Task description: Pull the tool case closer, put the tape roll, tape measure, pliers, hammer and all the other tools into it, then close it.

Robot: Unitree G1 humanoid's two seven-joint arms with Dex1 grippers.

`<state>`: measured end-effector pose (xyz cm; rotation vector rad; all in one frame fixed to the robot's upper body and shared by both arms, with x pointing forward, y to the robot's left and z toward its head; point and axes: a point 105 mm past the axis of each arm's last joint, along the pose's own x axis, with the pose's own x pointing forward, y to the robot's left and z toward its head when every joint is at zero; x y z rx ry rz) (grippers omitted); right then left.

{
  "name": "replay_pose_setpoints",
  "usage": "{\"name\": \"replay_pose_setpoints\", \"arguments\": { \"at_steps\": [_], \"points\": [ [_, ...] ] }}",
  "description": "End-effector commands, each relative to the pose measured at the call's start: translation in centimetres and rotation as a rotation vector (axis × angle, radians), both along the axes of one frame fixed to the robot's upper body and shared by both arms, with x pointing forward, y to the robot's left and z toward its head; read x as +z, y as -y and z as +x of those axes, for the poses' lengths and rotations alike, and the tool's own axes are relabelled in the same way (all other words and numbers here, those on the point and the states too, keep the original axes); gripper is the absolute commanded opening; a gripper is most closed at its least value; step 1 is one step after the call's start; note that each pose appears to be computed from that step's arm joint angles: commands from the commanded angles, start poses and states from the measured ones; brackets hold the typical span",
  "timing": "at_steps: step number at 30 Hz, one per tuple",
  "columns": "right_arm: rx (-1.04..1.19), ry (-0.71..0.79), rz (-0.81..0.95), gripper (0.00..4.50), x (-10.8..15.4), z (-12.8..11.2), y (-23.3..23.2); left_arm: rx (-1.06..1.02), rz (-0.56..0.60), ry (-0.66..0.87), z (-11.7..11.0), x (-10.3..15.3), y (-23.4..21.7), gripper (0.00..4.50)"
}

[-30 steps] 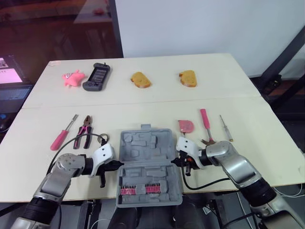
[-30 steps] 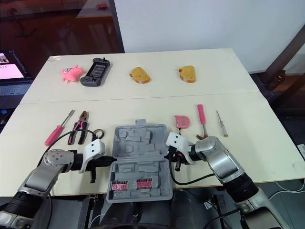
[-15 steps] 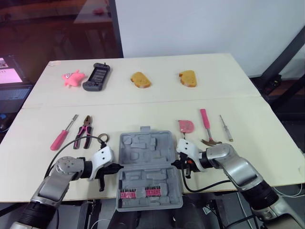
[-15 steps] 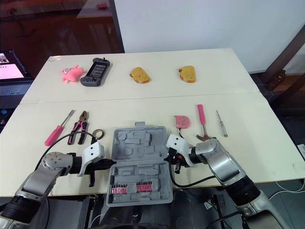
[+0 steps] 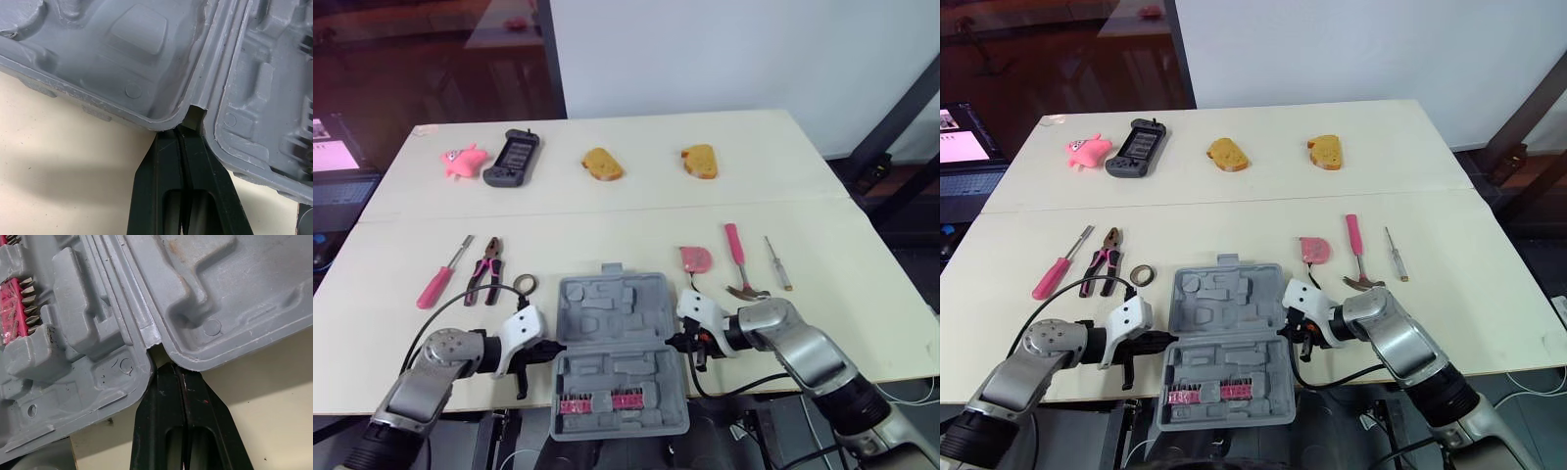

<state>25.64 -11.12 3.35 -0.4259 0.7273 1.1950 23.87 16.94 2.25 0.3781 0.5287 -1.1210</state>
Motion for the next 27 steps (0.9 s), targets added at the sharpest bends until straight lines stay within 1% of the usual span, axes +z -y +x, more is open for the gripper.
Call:
{"name": "replay_pose_setpoints", "arguments": {
  "at_steps": [1,6,14,17,20,22,24,25,26,27],
  "points": [
    [0.039,0.019,0.03,0.01,0.6,-0.3,-0.8,-0.008,-0.005,0.024,0.2,0.5,0.1,0.0],
    [0.026,0.023,0.023,0.01,0.6,0.0,-0.2,0.011,0.008,0.031,0.5,0.5,-0.4,0.0],
    [-0.015,0.046,-0.002,0.01,0.9,1.1,1.9,0.082,0.045,0.058,1.4,1.1,-3.3,0.0],
    [-0.031,0.052,0.01,0.01,1.4,1.4,2.5,0.108,0.038,0.064,1.6,1.5,-4.2,0.0],
    [-0.013,0.106,0.059,0.01,2.9,1.5,2.7,0.132,0.003,0.098,1.7,2.6,-4.6,0.0],
    [0.007,0.165,0.106,0.01,4.2,1.3,3.1,0.156,-0.056,0.168,1.9,4.4,-5.0,0.0],
    [0.004,0.176,0.154,0.01,5.4,0.7,3.9,0.174,-0.094,0.217,1.8,6.1,-5.9,0.0],
    [-0.007,0.189,0.171,0.4,6.0,0.5,4.6,0.18,-0.097,0.238,1.6,6.8,-6.7,0.41],
    [-0.014,0.201,0.182,0.53,6.3,0.3,5.1,0.185,-0.098,0.25,1.4,7.2,-7.3,0.53],
    [-0.025,0.206,0.195,0.89,6.7,0.1,5.9,0.192,-0.098,0.26,1.1,7.7,-8.1,0.88]
  ]
}}
